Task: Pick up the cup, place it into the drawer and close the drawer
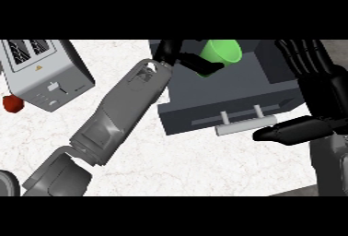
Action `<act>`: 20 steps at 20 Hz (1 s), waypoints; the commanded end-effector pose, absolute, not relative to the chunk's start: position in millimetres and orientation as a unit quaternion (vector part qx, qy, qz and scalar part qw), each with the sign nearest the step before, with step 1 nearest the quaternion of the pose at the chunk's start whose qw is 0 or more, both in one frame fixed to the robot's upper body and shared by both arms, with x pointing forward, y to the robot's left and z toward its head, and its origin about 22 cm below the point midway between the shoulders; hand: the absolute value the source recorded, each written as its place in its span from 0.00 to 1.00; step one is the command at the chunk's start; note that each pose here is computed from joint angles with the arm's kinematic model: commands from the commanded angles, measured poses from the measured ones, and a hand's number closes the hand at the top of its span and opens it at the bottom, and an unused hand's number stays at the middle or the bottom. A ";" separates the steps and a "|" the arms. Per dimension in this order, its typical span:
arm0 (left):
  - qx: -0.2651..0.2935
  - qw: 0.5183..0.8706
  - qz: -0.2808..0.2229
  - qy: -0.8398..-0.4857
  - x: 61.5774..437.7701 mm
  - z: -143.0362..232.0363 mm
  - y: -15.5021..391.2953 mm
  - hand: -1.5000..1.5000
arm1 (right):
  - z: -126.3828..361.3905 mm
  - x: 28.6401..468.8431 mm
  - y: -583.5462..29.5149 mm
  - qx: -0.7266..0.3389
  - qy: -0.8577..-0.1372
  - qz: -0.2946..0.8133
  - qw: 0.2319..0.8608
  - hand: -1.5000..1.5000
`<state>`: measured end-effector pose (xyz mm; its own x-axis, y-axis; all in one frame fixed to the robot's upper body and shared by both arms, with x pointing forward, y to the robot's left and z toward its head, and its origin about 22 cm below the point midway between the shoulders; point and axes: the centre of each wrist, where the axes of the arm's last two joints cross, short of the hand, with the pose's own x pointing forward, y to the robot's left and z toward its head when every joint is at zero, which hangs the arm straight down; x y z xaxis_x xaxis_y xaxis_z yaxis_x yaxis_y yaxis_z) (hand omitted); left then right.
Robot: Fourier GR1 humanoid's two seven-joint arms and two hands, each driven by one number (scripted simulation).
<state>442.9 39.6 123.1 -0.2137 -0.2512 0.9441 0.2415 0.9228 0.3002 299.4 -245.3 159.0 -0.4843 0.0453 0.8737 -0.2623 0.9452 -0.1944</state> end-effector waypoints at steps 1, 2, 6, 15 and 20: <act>-0.024 0.627 -0.171 -0.760 440.3 114.3 42.6 0.00 | 158.0 301.0 -240.1 0.100 -0.846 0.168 0.495 0.00; -0.034 0.624 -0.159 -0.764 439.1 115.6 41.2 0.00 | 155.0 302.8 -226.5 0.129 -0.837 0.185 0.498 0.00; -0.083 0.601 -0.108 -0.787 438.7 124.8 38.7 0.00 | 159.7 301.5 -215.9 0.210 -0.819 0.238 0.477 1.00; -0.109 0.567 -0.025 -0.816 437.8 121.8 42.2 0.00 | 147.3 293.1 -225.8 0.189 -0.696 0.448 0.529 1.00; -0.096 0.573 -0.010 -0.814 442.7 135.7 38.1 0.00 | 146.9 286.1 -238.1 0.080 -0.669 0.503 0.541 0.00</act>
